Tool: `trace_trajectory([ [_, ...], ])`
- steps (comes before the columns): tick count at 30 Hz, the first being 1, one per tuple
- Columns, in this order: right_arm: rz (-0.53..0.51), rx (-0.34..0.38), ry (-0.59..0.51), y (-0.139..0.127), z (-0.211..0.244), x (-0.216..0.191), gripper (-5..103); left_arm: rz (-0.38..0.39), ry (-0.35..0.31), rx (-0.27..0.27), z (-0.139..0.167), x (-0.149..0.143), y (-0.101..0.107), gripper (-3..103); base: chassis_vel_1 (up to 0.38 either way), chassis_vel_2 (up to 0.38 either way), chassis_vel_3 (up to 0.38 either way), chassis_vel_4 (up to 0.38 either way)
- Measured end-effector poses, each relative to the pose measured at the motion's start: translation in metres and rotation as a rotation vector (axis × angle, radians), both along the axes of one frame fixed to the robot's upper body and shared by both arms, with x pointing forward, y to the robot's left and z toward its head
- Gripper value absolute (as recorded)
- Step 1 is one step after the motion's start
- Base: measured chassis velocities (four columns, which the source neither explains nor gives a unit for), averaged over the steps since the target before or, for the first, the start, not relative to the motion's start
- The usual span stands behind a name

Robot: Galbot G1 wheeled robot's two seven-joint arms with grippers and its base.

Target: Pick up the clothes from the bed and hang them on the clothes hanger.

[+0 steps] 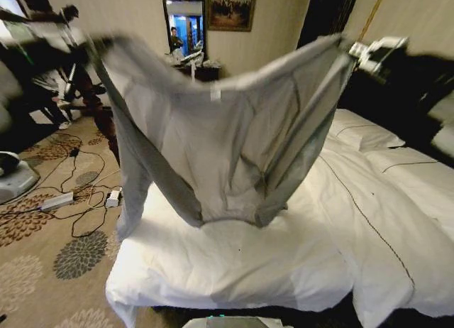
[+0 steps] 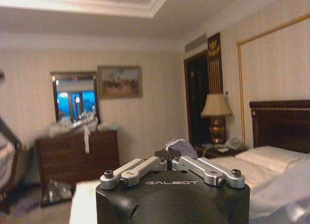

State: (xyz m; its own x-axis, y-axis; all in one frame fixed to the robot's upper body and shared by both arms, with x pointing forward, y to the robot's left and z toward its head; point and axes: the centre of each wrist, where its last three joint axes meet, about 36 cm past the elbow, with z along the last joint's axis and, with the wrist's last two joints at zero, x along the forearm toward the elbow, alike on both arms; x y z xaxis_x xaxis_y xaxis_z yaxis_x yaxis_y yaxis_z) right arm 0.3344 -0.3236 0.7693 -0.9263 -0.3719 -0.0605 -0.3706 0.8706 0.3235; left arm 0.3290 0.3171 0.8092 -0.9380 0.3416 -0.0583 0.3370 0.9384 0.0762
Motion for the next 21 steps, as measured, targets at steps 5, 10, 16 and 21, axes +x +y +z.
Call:
trace_trajectory([
  [5, 0.002, -0.017, 0.062, 0.012, -0.045, 0.000, 0, 0.012, 0.031, -0.009, -0.039, 0.006, -0.004, 0, 0.000, 0.000, 0.000, 0.000],
  [10, -0.007, 0.005, 0.014, 0.006, -0.027, 0.002, 0, 0.015, -0.043, 0.010, -0.003, 0.004, 0.000, 0, 0.000, 0.000, 0.000, 0.000],
  [16, -0.020, 0.054, -0.108, -0.013, 0.034, 0.002, 0, 0.038, -0.145, 0.053, 0.094, -0.002, 0.008, 0, 0.000, 0.000, 0.000, 0.000],
  [21, -0.023, 0.076, -0.146, -0.024, 0.063, 0.001, 0, 0.062, -0.211, 0.060, 0.154, -0.002, 0.003, 0, 0.000, 0.000, 0.000, 0.000],
])
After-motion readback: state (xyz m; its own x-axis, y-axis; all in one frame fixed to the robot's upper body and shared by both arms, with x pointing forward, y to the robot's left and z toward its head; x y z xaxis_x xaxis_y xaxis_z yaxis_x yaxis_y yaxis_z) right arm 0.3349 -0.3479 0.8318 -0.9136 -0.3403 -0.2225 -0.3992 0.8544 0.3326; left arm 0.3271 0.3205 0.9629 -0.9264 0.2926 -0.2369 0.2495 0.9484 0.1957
